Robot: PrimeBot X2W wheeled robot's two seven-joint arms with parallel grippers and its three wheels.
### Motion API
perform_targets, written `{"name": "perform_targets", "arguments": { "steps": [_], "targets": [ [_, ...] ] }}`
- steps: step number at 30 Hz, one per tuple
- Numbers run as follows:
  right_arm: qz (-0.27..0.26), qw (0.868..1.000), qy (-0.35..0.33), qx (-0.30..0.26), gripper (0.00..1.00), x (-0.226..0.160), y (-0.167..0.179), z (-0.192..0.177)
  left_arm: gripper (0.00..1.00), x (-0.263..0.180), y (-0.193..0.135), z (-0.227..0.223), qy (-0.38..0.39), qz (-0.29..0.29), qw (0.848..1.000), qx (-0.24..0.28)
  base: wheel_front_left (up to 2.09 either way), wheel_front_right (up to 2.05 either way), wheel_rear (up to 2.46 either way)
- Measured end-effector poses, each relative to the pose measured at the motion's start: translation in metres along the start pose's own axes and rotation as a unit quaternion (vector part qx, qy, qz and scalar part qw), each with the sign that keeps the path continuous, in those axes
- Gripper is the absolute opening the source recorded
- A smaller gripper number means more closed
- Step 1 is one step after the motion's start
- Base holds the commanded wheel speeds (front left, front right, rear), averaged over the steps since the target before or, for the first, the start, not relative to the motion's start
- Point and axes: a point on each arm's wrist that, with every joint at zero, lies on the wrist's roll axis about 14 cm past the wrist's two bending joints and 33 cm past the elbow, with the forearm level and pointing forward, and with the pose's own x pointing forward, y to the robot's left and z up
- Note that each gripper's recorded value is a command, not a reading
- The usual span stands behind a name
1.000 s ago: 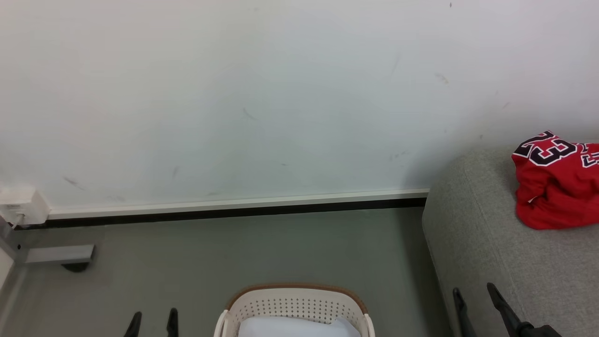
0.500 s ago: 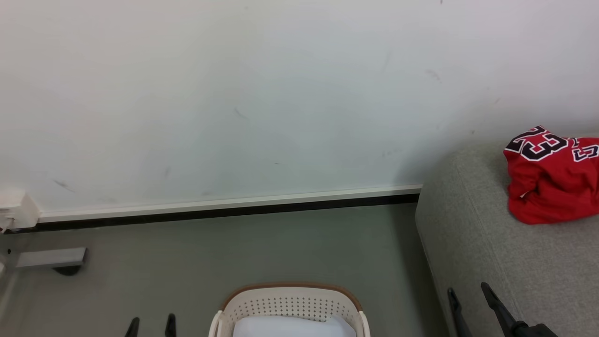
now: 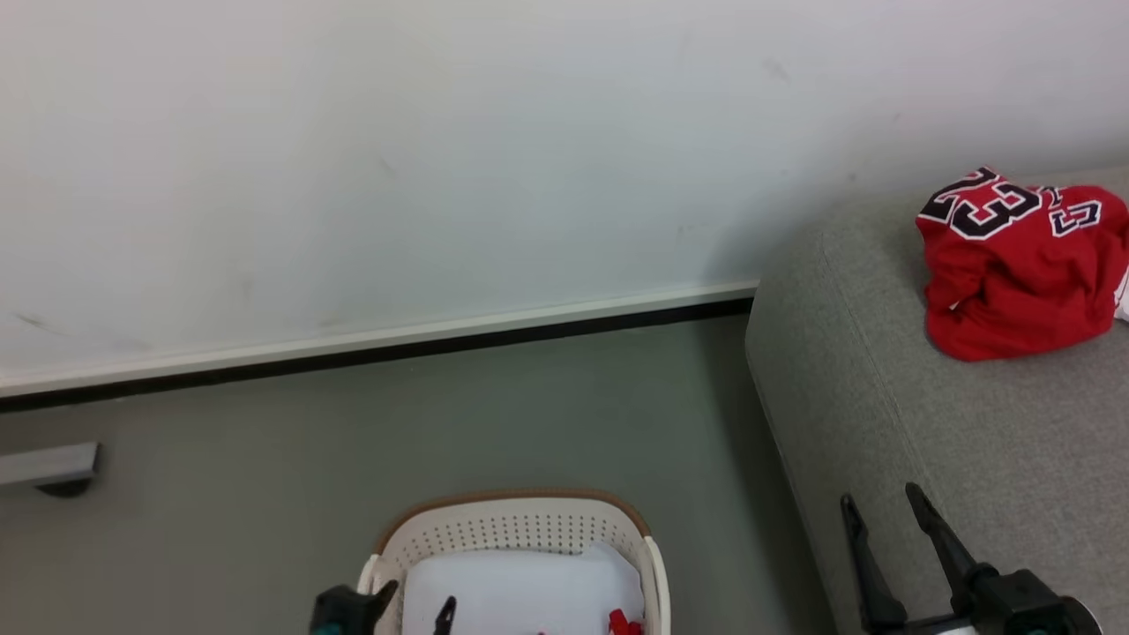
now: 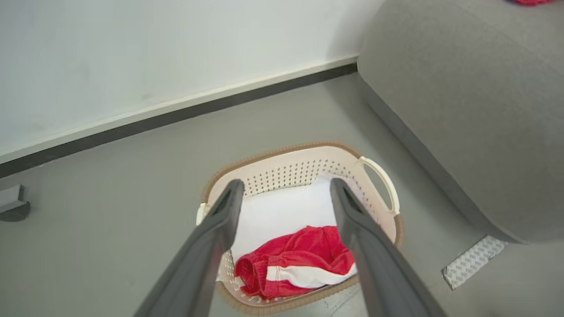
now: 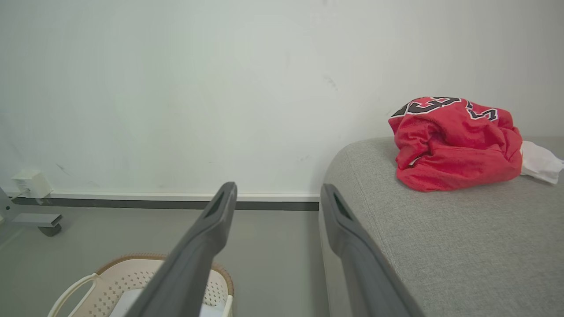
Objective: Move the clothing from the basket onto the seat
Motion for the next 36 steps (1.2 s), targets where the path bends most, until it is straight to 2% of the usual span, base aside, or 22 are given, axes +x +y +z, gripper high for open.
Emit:
{"name": "perform_targets", "arguments": {
  "steps": [3,7,10,18,23,27,36],
  "targets": [
    [-0.006,1.000,0.003,-0.001,1.00,0.009,-0.005,-0.001,1.00,0.019,-0.019,-0.019,0.059,-0.047,0.996,0.037,0.00,0.00,0.00],
    [-0.016,1.000,0.009,-0.004,1.00,0.022,-0.015,-0.006,1.00,0.037,-0.046,-0.049,0.124,-0.116,0.982,0.086,0.00,0.00,0.00],
    [-0.027,0.999,0.018,-0.006,1.00,0.031,-0.024,-0.013,1.00,0.047,-0.064,-0.070,0.160,-0.163,0.969,0.097,0.00,0.00,0.00],
    [-0.048,0.997,0.055,-0.016,1.00,0.050,-0.044,-0.042,1.00,0.069,-0.089,-0.121,0.233,-0.241,0.935,0.117,0.00,0.00,0.00],
    [-0.060,0.995,0.075,-0.022,1.00,0.056,-0.055,-0.058,1.00,0.070,-0.105,-0.148,0.266,-0.277,0.917,0.106,0.00,0.00,0.00],
    [-0.057,0.994,0.086,-0.026,1.00,0.062,-0.056,-0.069,1.00,0.076,-0.103,-0.164,0.285,-0.287,0.908,0.111,0.00,0.00,0.00],
    [-0.059,0.993,0.103,-0.026,1.00,0.066,-0.060,-0.084,1.00,0.078,-0.114,-0.180,0.299,-0.309,0.898,0.095,0.00,0.00,0.00]
  ]
}}
